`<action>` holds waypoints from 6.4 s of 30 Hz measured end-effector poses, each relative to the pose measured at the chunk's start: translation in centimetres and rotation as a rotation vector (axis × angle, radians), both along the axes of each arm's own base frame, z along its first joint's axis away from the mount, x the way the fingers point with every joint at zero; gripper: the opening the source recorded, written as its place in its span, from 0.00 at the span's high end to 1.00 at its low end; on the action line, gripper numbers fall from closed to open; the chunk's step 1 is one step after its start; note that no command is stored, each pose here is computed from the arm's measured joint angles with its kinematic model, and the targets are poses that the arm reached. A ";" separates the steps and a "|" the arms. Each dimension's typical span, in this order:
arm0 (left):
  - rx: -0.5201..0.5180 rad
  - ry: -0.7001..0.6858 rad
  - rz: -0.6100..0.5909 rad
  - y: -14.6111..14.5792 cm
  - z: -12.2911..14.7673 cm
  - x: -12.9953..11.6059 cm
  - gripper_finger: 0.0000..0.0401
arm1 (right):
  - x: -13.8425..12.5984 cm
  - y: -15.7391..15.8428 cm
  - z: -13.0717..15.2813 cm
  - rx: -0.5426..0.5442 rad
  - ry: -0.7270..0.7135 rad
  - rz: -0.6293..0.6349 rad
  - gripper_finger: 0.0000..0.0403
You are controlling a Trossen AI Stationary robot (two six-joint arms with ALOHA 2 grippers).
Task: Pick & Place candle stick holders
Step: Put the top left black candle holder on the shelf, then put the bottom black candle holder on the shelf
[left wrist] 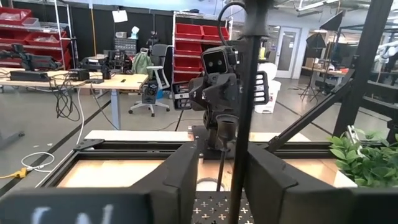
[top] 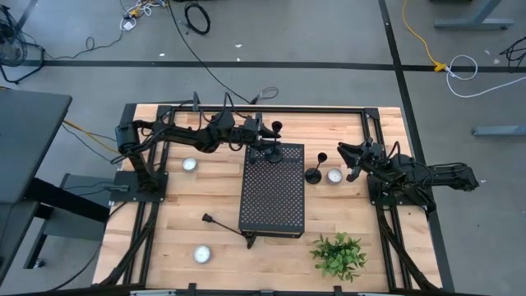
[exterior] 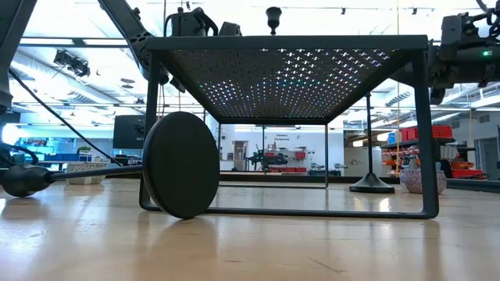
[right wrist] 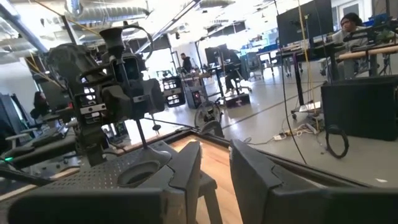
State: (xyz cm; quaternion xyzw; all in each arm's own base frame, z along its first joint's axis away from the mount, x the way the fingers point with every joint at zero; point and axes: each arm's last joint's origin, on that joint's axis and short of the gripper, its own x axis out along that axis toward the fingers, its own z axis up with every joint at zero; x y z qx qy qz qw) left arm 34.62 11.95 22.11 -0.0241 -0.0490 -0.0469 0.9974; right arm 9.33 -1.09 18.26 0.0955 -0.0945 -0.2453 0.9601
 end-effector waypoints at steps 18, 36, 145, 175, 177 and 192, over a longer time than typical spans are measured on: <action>0.022 -0.035 -0.197 -0.6 3.2 -1.6 0.31 | 0.0 0.0 -0.1 -0.007 0.016 -0.002 0.53; -0.120 0.452 -0.054 -1.2 5.3 -8.0 0.32 | 0.0 0.0 -0.1 -0.012 0.019 -0.003 0.50; 0.248 1.540 0.003 -24.7 -7.0 -11.8 0.51 | 0.1 0.0 -0.5 0.020 0.044 0.004 0.50; 0.249 1.660 -0.022 -25.1 -9.0 -11.5 0.66 | 0.1 0.0 -0.5 0.019 0.044 0.003 0.50; 0.238 1.697 -0.027 -25.2 -8.7 -11.5 0.66 | 0.1 0.0 -0.5 0.019 0.044 0.003 0.50; 0.342 1.836 -0.027 -26.7 -1.5 -10.6 0.66 | 0.1 0.0 -0.5 0.020 0.044 0.001 0.50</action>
